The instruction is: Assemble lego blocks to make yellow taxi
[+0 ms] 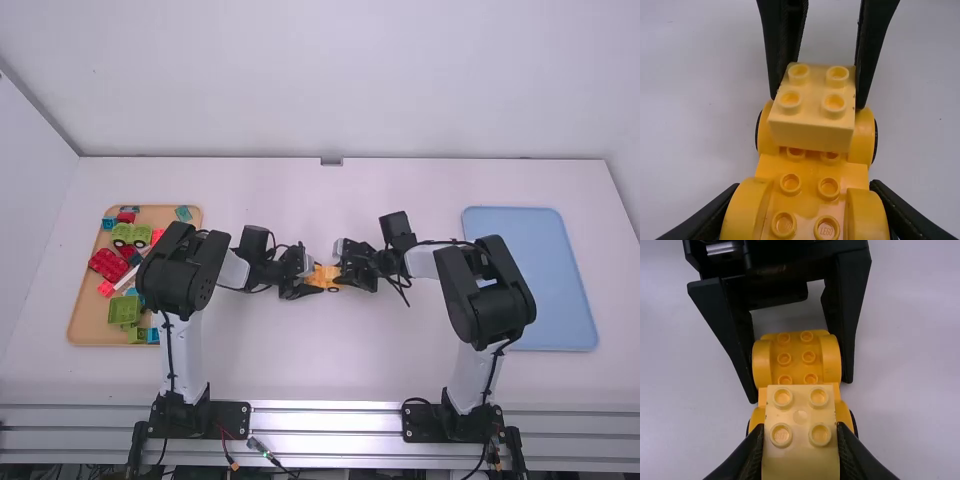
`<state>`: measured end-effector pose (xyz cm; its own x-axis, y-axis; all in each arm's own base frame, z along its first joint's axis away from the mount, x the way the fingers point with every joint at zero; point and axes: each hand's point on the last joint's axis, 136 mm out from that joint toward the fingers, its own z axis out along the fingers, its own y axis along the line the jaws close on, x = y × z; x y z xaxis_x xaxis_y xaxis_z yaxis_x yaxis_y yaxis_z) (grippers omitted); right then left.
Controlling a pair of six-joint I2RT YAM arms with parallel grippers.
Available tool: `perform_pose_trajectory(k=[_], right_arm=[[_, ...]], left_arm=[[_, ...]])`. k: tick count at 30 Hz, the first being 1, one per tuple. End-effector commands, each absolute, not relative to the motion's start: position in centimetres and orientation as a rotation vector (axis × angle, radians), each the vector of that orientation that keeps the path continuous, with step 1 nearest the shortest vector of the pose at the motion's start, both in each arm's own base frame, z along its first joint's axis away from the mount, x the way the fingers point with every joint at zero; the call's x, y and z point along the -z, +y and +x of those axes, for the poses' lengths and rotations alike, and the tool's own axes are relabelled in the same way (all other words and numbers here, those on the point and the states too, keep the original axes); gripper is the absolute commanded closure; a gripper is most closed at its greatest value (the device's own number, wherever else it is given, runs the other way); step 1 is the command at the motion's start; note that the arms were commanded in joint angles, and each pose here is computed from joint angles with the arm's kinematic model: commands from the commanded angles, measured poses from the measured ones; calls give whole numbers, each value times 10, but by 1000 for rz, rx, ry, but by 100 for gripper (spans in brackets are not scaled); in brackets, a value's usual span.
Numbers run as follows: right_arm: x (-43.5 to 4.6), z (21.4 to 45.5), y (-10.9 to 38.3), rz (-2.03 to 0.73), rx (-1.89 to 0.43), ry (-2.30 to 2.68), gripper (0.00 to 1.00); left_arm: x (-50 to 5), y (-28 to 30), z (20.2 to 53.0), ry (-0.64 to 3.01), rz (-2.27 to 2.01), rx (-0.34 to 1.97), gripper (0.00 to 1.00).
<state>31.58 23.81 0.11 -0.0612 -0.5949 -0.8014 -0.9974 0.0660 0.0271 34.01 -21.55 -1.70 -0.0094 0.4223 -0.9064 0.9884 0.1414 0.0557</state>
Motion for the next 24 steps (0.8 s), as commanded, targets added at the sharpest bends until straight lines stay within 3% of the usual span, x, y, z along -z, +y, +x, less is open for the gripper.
perform_pose_trajectory(k=[1, 12, 18, 24], right_arm=[[14, 314, 234, -1603, -809, 1786, 100], [14, 313, 237, -1614, -806, 1776, 99], [14, 312, 238, -1613, -812, 1776, 91], [14, 313, 238, -1613, -811, 1772, 64]], left_arm=[[31, -212, 336, 1646, 1398, 843, 50], [31, -212, 336, 1646, 1398, 844, 50], [31, -212, 336, 1647, 1397, 844, 50], [31, -212, 336, 1646, 1398, 844, 50]])
